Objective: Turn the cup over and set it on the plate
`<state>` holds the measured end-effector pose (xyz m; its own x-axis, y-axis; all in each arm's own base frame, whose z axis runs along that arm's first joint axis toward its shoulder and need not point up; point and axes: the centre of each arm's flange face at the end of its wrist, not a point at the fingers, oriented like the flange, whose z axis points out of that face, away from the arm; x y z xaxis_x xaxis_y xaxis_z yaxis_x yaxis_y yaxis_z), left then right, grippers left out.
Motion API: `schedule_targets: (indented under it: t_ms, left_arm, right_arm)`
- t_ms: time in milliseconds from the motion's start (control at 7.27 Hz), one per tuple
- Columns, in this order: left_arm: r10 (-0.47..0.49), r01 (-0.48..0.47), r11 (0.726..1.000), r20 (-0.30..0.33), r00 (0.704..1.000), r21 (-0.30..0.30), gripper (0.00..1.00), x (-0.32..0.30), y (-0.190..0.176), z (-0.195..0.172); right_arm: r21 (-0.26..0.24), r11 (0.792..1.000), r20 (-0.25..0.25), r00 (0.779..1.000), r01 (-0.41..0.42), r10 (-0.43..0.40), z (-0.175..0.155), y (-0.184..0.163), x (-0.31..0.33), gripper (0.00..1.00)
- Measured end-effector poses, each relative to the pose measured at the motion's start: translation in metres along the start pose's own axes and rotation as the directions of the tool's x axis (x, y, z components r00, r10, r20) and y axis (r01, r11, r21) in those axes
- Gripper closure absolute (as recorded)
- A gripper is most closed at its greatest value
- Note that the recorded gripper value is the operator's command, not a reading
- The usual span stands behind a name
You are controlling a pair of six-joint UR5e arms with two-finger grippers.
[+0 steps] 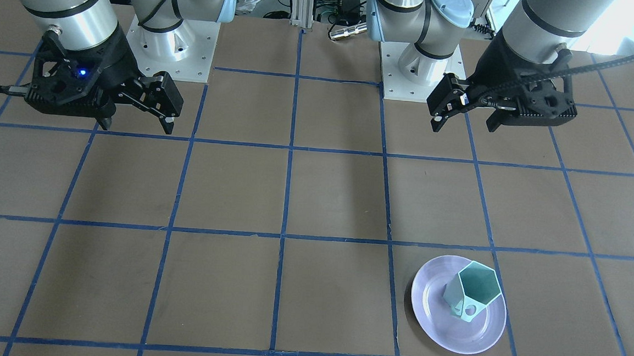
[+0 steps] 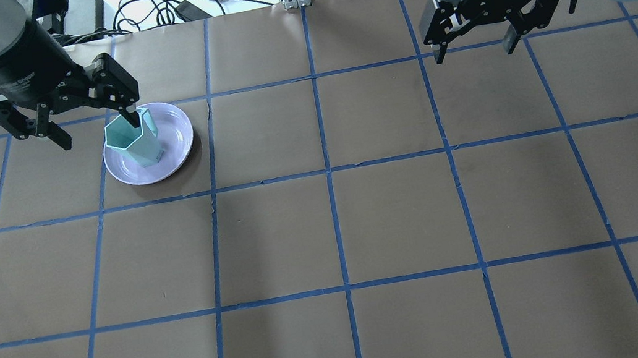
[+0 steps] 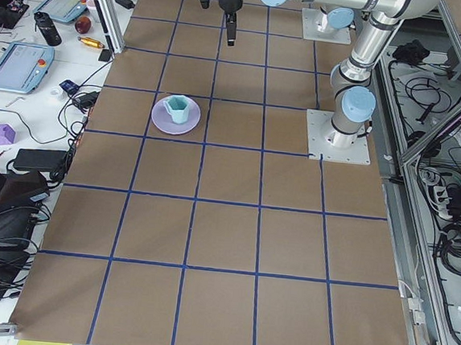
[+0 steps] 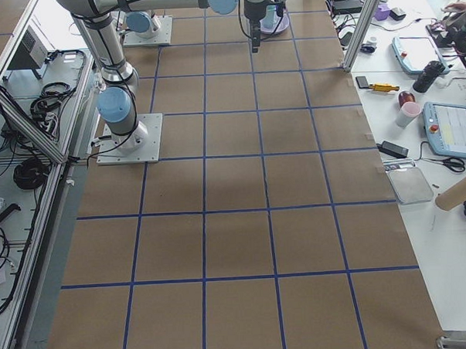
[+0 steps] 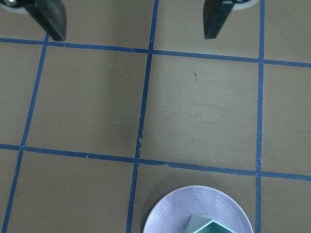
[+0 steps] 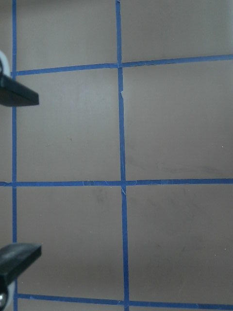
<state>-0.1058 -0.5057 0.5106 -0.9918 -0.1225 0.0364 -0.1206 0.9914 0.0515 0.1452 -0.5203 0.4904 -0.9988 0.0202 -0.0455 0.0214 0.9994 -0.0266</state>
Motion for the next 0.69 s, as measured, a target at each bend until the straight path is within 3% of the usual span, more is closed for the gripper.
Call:
schedule_targets:
  t_ms: [688]
  left_arm:
    - [0.058,-0.058,0.998,0.009,0.998,-0.006,0.00,0.0159,-0.0019,0.0024]
  right_arm:
    - [0.000,1.000,0.000,1.000,0.000,0.000,0.0001,0.0000,0.0000,0.00]
